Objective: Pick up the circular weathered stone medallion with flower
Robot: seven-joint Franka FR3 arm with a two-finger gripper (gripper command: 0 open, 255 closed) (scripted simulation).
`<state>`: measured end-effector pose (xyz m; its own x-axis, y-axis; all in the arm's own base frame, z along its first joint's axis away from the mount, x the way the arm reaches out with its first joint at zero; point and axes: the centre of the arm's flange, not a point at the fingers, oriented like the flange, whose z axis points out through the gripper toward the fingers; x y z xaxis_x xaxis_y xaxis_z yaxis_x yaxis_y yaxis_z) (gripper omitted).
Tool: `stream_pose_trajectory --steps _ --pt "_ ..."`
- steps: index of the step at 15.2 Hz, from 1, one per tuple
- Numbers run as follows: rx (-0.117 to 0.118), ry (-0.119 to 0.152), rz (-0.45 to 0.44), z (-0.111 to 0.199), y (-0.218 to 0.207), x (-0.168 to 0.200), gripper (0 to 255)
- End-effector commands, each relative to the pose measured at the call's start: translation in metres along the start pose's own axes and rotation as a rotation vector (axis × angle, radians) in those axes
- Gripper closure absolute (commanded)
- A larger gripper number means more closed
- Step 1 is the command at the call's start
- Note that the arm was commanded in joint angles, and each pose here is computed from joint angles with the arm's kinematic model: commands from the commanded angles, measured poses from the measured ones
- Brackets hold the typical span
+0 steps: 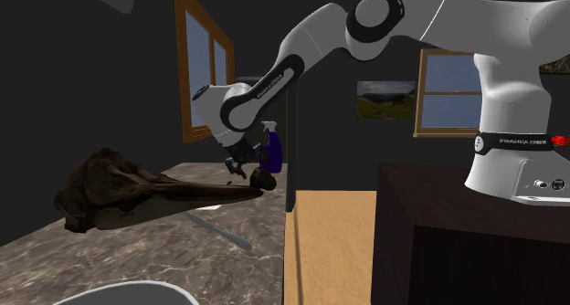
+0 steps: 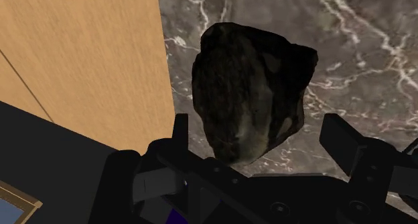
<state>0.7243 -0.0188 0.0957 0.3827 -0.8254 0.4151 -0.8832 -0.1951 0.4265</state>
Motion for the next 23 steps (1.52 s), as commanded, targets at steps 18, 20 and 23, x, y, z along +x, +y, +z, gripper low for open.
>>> stream_pose_trajectory --steps 18,20,23 --pt "-0.001 0.000 0.002 0.011 -0.006 -0.006 255" --pt "-0.001 0.000 0.002 0.002 -0.002 -0.001 255" --pt "-0.001 0.000 0.002 -0.011 0.005 0.005 255"
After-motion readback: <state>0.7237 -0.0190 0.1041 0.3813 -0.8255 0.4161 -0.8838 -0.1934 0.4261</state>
